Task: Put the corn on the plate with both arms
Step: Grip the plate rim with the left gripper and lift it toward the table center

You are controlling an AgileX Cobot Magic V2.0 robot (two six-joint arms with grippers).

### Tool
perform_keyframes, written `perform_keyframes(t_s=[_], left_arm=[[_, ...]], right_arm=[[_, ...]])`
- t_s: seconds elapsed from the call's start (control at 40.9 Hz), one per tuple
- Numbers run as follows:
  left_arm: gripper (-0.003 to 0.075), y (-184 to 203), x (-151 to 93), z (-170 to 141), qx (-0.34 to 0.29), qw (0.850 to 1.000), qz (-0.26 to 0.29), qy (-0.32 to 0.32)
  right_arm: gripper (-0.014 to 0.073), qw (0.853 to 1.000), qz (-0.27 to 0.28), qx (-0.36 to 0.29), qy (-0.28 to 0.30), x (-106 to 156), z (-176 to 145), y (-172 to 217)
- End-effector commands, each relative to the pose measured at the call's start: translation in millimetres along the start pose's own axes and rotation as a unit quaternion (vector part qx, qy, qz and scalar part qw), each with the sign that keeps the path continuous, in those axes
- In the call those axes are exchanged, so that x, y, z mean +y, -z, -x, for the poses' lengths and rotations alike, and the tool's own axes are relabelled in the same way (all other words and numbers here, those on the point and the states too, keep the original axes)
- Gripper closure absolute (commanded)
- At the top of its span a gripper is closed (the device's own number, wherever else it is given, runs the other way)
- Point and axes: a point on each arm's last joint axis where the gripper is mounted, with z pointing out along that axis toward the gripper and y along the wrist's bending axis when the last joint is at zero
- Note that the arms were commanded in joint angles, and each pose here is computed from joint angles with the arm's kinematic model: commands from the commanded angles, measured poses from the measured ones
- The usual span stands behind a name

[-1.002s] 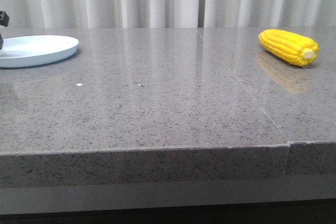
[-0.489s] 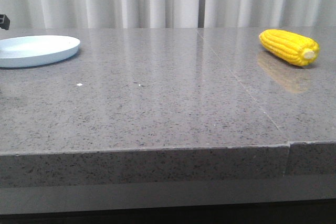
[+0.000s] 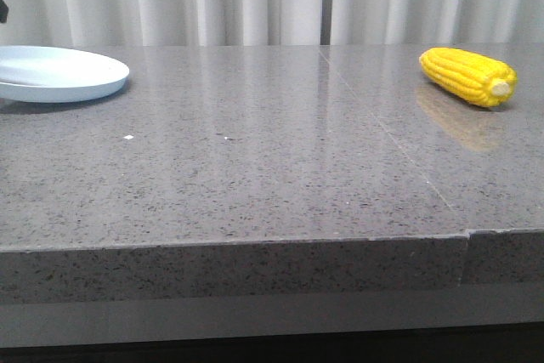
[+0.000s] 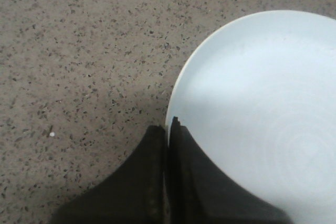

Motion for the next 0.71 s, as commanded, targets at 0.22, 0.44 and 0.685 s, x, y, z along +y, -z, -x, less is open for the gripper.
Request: perform_keyframes(t_s=[0.22, 0.44, 0.685], left_arm=[[0.074, 72, -14, 27, -0.033, 0.996, -0.053, 0.067], [0.074, 80, -39, 22, 0.005, 0.984, -0.125, 0.129], [0.074, 85, -93, 16, -0.008, 0.982, -0.176, 0.066]], right_arm=[[0.002, 0.999, -0.004, -0.044, 0.01, -1, 14, 4], [0.002, 0.999, -0.004, -0.044, 0.01, -1, 14, 4], [0.002, 0.999, -0.004, -0.044, 0.01, -1, 14, 4]])
